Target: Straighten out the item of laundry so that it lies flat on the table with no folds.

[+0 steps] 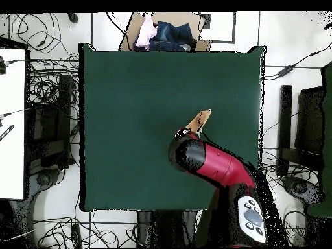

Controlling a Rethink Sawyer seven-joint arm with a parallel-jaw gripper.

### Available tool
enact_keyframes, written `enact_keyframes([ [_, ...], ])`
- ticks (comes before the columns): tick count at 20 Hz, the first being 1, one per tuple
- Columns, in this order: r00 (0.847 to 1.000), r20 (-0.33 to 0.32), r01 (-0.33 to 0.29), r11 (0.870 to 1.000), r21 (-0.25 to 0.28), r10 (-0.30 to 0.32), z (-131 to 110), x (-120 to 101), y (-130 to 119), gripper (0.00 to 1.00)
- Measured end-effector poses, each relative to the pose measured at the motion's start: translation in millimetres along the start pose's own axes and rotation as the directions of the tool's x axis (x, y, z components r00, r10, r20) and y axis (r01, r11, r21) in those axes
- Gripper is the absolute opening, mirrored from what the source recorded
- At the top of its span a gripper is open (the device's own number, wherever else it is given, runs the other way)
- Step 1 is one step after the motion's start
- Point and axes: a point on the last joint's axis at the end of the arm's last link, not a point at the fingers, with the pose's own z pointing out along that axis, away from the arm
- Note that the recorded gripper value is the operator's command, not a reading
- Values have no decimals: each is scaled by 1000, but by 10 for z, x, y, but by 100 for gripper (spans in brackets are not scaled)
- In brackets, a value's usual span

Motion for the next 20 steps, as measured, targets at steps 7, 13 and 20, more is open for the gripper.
enact_keyframes([
  [7, 998, -30, -55, 997, -49, 53, 11, 41, 191, 0],
  [13, 995, -42, -96, 992, -80, 93, 3, 56, 359, 0],
  [20, 994, -35, -106, 988, -114, 103, -89, 184, 870, 0],
])
